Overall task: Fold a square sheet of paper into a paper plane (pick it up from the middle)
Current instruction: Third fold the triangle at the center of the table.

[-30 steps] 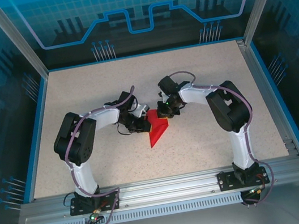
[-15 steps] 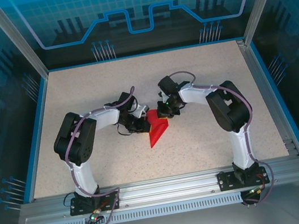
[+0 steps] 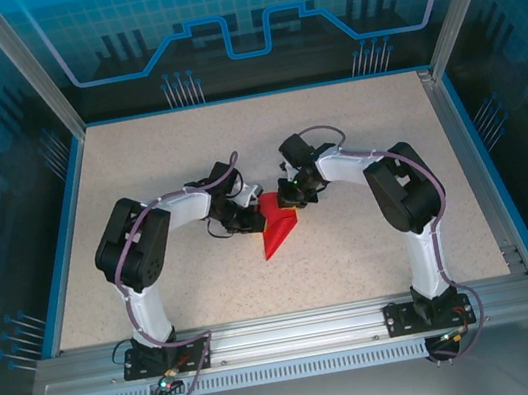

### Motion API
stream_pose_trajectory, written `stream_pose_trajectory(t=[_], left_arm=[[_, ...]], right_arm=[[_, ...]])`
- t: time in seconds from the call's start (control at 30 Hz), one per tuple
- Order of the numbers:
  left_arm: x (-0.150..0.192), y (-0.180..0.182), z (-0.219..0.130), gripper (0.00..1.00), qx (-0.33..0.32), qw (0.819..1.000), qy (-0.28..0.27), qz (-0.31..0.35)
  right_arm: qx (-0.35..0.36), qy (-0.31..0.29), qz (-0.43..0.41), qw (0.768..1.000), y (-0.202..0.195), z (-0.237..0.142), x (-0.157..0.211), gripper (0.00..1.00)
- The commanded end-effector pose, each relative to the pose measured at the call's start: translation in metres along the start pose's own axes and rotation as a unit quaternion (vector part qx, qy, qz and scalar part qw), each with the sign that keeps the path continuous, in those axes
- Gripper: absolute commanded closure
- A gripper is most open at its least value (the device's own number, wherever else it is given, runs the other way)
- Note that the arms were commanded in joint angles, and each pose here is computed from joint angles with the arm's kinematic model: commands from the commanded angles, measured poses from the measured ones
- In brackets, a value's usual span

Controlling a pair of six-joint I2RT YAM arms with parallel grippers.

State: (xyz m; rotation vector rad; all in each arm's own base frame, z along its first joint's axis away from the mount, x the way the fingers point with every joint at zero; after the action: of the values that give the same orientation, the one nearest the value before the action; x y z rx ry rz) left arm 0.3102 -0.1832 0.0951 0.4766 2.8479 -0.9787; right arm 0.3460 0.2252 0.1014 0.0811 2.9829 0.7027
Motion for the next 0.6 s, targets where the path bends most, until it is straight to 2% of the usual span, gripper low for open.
stream_pose_trajectory(t=[0.0,0.57], left_arm=[[0.0044,0.0013,-0.0071,0.99,-0.009,1.0,-0.004,-0.006],[0.0075,0.0048,-0.0029,0.99,-0.007,1.0,0.003,-0.018]], right_arm=[[0.049,0.041,0.018,0.998,-0.0197,0.0243,0.0151,0.84],[0.048,0.042,0.02,0.998,-0.0198,0.0258,0.0161,0.84]])
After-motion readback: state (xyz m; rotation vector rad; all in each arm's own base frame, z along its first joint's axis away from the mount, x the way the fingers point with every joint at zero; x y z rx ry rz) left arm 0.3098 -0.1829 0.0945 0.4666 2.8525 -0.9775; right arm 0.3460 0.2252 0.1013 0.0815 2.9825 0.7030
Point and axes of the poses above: each hand's point on the last joint's axis, 136 mm out from that joint toward the fingers, its own z axis out along the fingers, its own y axis along the line the jaws close on, x = y × z, the point moved 10 cm from there along -z, back along the fingers, and after that the axes turned 2 degrees about z, right-handed, at the moved point
